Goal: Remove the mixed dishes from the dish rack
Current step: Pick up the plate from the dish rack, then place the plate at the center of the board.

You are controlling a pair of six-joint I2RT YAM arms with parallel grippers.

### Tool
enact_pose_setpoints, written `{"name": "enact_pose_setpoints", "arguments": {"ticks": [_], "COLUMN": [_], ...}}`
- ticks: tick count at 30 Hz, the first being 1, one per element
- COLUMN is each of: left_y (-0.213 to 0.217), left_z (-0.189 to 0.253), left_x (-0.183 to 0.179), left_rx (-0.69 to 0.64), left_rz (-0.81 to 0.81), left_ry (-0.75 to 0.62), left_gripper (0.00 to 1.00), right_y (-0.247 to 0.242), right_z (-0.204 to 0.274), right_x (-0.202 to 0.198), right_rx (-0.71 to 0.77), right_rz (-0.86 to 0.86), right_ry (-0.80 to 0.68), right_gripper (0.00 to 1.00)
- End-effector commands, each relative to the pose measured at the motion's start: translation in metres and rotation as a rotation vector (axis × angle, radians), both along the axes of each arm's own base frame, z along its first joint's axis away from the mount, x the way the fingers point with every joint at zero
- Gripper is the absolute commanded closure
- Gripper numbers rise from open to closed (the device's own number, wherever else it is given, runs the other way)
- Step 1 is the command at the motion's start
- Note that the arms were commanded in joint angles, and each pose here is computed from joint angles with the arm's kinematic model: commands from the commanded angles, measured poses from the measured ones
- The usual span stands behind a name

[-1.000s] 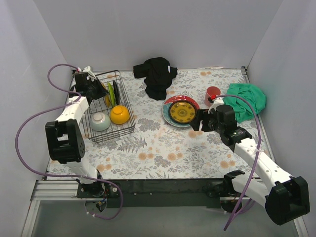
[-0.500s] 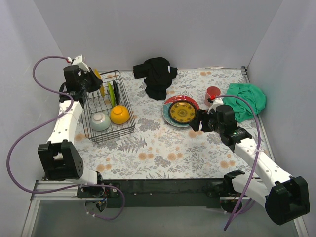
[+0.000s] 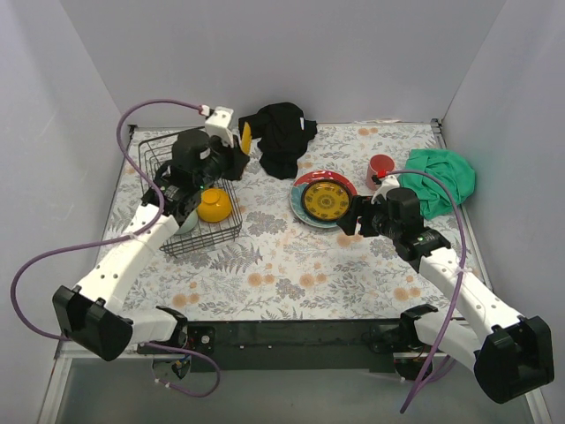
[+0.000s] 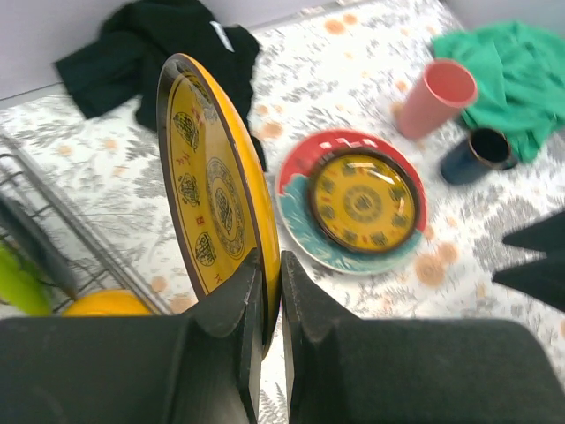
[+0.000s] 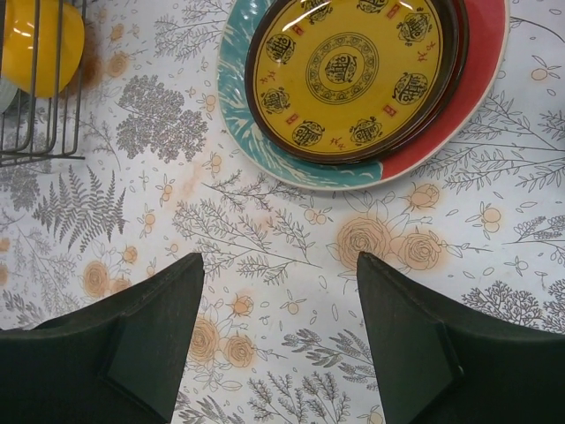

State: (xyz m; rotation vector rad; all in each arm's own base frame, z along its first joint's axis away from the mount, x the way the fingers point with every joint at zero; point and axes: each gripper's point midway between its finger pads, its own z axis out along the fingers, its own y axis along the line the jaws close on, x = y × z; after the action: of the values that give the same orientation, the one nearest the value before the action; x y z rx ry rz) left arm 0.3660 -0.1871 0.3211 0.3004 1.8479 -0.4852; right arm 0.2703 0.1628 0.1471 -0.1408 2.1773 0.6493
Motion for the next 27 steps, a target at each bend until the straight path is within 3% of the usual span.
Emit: {"name": "enact_pose_setpoints", "arguments": {"ticks": [1,7,13,20,27], "left_y": [-0.023,-0.094,-0.120,-0.140,-0.173], "left_z": [-0.016,-0.060,-0.103,-0.137,-0.151], "left_x": [-0.025,-0.086,-0.120,-0.142,-0.156], "left_rx": [0.144,0.391,0.606,0.781,0.869], "left_rz": [-0.037,-0.277,-0.353,-0.397,-0.435], "left_ry": [-0.031,-0.092,-0.149,-0.211,-0.320], "left_gripper": [1.00,1.00,1.00,1.00,1.00], "right_y": [0.007,0.012,0.019,0.015,0.023], "right_z": [0.026,0.041,0.057,0.074,0.064], "right_x": [0.004,0.001,-0.003,-0.002,-0.006], "right_rx": [0.066,0.127,0.201,0.245,0.257], "right_rz": [0.003,0.003,0.008,-0.030,-0.002], "right_ry": [-0.066,-0.071,-0.062,-0.060,0.017], "right_gripper": [0.21,0.20,0.21,0.21,0.22]}}
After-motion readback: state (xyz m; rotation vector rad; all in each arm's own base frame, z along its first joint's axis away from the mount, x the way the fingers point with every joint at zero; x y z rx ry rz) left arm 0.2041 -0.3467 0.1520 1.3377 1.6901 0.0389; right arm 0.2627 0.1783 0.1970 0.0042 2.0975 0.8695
